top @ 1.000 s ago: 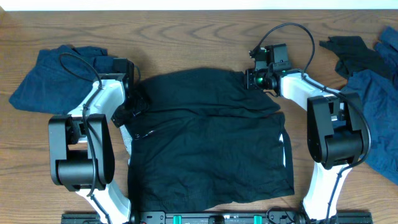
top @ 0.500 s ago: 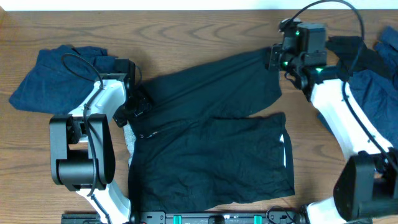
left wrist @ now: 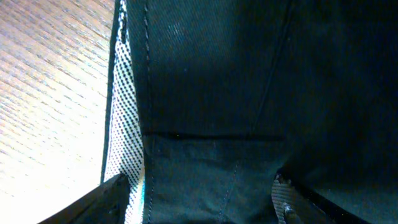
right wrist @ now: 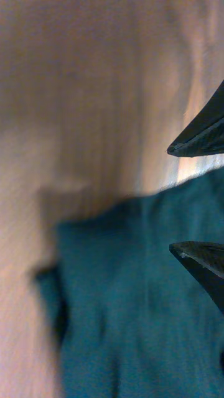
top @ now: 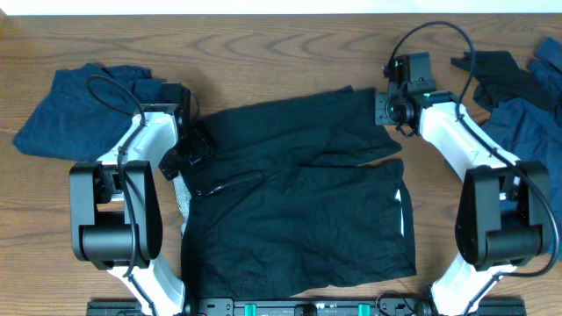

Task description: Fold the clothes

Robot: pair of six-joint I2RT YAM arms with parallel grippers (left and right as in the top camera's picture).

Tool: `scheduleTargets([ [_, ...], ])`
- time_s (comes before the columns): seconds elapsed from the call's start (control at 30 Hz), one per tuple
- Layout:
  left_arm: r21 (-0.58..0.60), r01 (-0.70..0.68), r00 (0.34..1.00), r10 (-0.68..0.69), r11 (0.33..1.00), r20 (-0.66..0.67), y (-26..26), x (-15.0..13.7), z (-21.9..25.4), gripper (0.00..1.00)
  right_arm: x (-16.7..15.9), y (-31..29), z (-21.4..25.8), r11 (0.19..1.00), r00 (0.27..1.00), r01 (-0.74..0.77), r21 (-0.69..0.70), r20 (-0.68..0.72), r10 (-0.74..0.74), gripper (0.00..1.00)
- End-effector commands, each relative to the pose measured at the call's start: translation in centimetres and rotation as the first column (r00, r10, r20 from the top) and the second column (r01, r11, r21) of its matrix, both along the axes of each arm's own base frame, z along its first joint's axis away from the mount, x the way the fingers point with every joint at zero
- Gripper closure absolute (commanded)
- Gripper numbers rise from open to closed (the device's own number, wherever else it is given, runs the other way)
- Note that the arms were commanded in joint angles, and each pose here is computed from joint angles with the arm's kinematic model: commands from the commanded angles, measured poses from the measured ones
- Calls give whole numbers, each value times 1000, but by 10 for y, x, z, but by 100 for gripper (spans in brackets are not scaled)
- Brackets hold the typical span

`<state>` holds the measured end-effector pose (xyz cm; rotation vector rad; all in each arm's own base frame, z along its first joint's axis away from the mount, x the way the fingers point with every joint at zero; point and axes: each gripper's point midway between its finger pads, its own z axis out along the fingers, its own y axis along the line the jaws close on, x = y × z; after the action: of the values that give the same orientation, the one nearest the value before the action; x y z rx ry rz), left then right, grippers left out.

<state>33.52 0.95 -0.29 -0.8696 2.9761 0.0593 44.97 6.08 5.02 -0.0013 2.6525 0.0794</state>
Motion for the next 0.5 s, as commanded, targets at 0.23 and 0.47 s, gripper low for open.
scheduleTargets([
  [0.23, 68, -11, 999, 8, 998, 44, 16, 10, -15, 25, 9, 53, 81, 925, 940, -311, 219, 214, 266, 76],
  [0.47, 67, -25, 968, 8, 997, 253, 17, 57, 7, 21, 14, 95, 84, 885, 899, -408, 225, 271, 345, 93],
])
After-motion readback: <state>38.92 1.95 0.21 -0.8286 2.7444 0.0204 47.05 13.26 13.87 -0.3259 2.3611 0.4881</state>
